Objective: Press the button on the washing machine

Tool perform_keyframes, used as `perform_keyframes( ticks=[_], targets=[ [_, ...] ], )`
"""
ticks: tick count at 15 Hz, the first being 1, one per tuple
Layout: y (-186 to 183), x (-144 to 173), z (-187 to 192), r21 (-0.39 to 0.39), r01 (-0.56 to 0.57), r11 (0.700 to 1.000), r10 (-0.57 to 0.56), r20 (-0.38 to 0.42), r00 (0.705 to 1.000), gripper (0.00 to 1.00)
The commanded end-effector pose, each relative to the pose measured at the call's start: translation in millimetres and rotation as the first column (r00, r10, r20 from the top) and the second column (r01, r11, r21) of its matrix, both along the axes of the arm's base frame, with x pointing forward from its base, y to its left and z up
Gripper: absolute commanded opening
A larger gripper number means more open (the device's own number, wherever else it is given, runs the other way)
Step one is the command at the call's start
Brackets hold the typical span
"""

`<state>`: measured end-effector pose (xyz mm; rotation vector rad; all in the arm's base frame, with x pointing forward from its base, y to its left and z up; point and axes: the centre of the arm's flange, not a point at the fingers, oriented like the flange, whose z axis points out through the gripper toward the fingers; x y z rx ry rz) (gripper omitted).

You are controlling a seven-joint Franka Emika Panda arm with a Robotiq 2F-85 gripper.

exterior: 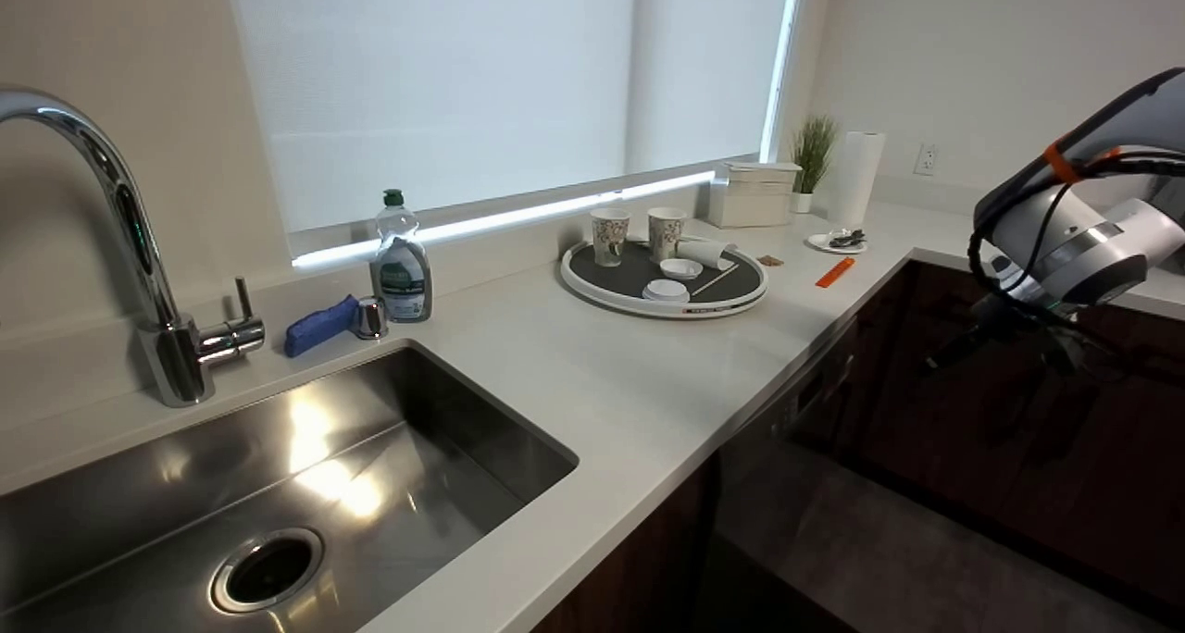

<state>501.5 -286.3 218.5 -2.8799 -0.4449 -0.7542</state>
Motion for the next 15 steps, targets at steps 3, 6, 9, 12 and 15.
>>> perform_keyframes(
  ticks=[3, 6, 9, 12, 15],
  targets=[
    [-1, 33, -27, 0.035, -0.029, 0.999, 0.027, 0.032, 0.999, 1.00],
    [4, 46, -35, 0.053, -0.036, 0.998, 0.032, 0.061, 0.998, 0.65],
    [9, 55, -44, 0.072, -0.052, 0.996, 0.046, 0.090, 0.995, 0.42],
    [13, 59, -53, 0.087, -0.071, 0.994, 0.061, 0.116, 0.991, 0.19],
    [13, 61, -60, 0.112, -0.085, 0.990, 0.068, 0.144, 0.987, 0.00]
  ],
)
